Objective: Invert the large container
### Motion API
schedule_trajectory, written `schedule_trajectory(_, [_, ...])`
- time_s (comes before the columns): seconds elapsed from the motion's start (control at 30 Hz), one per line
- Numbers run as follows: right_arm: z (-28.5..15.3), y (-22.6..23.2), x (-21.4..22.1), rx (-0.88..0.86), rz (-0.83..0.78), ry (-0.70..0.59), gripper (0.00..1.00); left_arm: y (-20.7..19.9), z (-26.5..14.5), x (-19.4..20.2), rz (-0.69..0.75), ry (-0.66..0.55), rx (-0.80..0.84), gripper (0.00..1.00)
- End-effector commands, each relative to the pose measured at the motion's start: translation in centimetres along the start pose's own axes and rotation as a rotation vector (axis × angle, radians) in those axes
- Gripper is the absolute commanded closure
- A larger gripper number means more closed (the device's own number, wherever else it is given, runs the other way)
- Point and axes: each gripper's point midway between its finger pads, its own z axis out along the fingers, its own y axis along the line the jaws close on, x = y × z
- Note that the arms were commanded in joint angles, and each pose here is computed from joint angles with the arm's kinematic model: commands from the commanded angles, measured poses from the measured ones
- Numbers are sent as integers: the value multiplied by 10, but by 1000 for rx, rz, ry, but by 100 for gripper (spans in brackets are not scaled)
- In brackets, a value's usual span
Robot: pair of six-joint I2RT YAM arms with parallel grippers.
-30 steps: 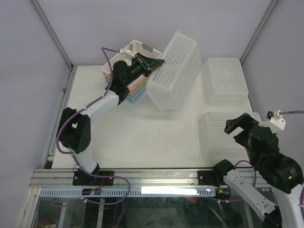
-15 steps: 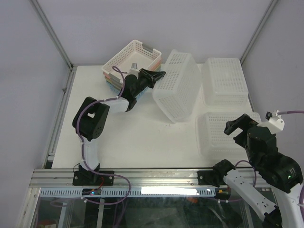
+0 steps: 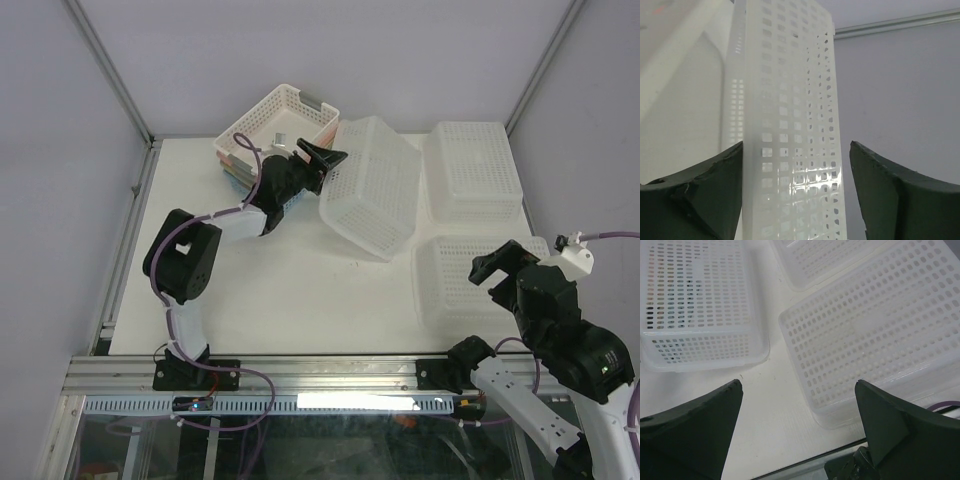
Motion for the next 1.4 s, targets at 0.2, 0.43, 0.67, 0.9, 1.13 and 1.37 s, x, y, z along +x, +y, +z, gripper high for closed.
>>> schedule_trajectory(0.2, [11,20,2,-30,37,15,1,-23,-14,9,451,1,-165,1])
schedule_trajectory(0.43, [17,27,7,-40,30,37,1,-25,-25,12,665,-36,-256,1])
schedule_trajectory(0.67, [21,31,12,-43,22,55,1,-54,-30,19,875,-61,-300,1])
schedule_trajectory(0.9, [23,35,12,-50,18,60,1,-70,-49,6,1100,-124,-403,1])
schedule_trajectory(1.13, [33,48,22,-83,1,90,1,-47,-85,33,1219,73,-391,1])
schedule_trajectory(1.37, [49,66,38,-123,-13,134,1,25,-114,75,1290,354,-366,3])
